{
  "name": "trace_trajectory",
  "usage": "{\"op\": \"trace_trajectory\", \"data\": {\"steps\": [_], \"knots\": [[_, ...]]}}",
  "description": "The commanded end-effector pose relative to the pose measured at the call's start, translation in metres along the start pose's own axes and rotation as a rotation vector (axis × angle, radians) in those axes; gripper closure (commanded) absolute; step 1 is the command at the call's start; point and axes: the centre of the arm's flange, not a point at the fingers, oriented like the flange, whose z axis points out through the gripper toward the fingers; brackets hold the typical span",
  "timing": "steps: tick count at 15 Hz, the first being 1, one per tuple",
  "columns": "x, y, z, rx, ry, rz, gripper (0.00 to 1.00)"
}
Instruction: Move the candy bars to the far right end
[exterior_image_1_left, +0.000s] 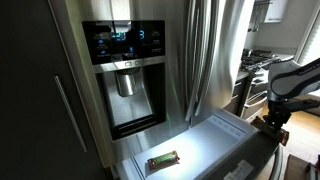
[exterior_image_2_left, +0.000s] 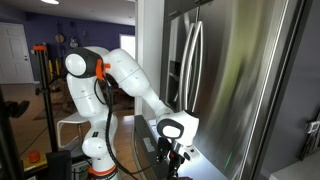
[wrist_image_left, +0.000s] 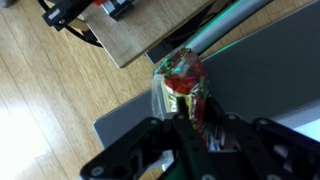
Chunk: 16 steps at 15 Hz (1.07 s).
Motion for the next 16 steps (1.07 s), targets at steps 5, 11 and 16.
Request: {"op": "trace_trajectory", "data": {"steps": [5,11,16], "knots": [[-0.021,0.002,0.015,-0.004,-0.026,0.04,0.12],[-0.028,-0.04,-0.018,-0.081,0.078,-0.07,0.0],[-0.039,-0.122,-0.044,-0.168,0.192,-0.282,0.0]]}}
